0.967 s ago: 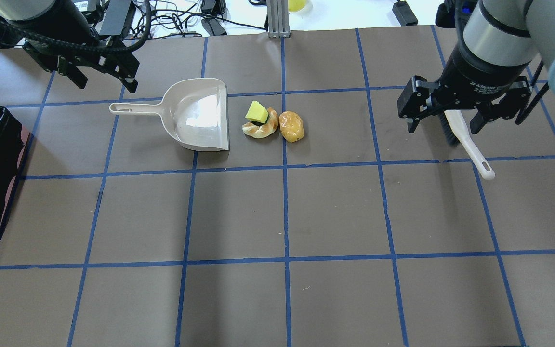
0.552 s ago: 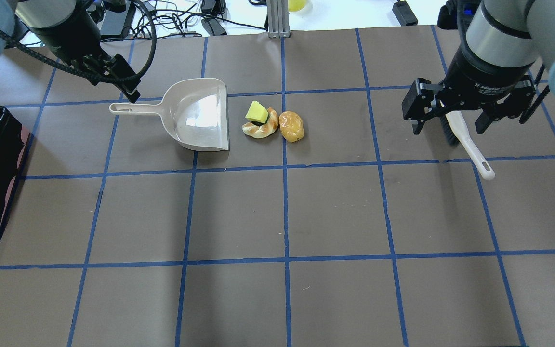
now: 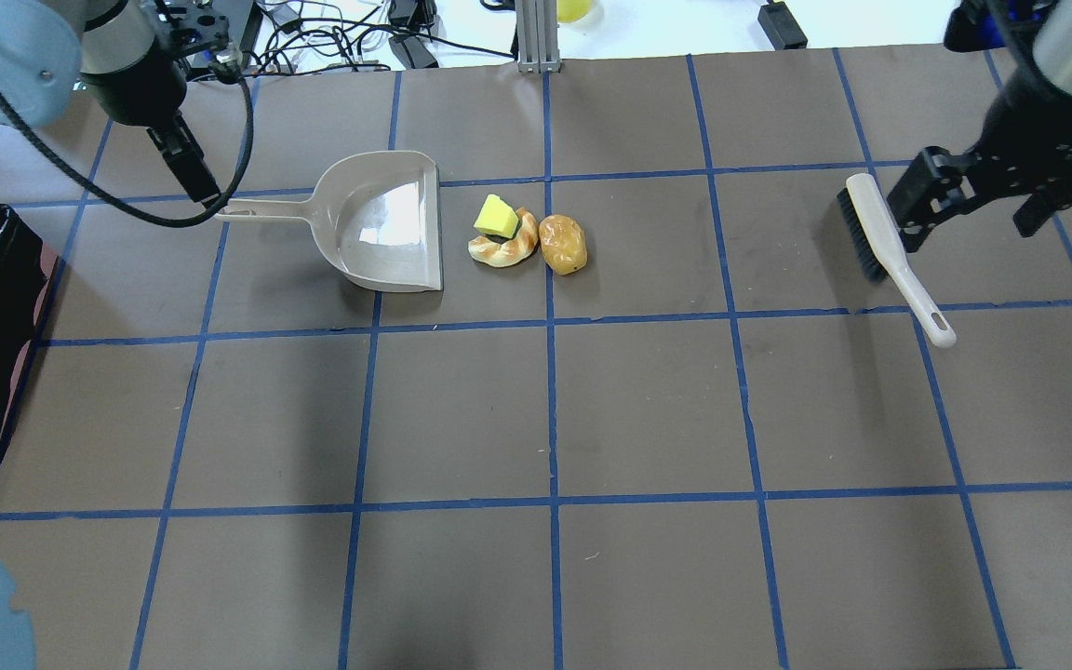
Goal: Sweep and dump trash into bin
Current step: 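Reach left gripper to dustpan handle while right gripper descends to brush, then close the left gripper on the dustpan handle while the right gripper grasps the brush handle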
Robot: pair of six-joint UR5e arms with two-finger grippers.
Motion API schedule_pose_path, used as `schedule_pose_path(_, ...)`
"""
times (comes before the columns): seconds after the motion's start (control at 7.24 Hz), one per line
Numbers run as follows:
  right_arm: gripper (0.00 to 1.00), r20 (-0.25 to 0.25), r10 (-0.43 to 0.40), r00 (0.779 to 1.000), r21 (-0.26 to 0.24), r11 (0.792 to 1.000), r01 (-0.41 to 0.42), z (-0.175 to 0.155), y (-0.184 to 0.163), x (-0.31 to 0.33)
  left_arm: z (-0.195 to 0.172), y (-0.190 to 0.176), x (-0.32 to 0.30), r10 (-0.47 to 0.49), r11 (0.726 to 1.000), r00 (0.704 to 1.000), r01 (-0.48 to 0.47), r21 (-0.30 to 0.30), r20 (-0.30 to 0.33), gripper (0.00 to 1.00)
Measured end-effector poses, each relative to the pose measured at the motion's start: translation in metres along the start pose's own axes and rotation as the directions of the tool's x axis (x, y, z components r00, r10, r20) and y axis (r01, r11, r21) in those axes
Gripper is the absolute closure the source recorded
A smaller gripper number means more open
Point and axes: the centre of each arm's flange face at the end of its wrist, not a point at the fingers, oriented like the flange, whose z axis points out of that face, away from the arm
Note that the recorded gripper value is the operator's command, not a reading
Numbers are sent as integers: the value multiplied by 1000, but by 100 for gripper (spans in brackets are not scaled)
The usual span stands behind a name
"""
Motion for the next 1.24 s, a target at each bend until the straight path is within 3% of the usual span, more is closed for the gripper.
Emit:
schedule_pose_path(0.28, 0, 0, -26, 1000, -4, 1000, 26, 46, -15, 40, 35, 11, -36, 215, 977, 975, -215, 3, 52, 4)
schedule_pose_path(0.55, 0, -5, -55, 998, 4, 998, 55, 95, -38, 58, 73, 2, -50, 340, 939, 940, -341, 47, 29, 5)
schedule_pose_path(0.83, 0, 6, -76, 997, -14, 997, 76, 133, -57, 69, 97, -10, -58, 392, 917, 920, -392, 80, 17, 5)
schedule_pose_path(1.24, 0, 31, -138, 990, -48, 989, 140, 184, -77, 75, 122, -18, -68, 397, 914, 918, -396, 92, 9, 5)
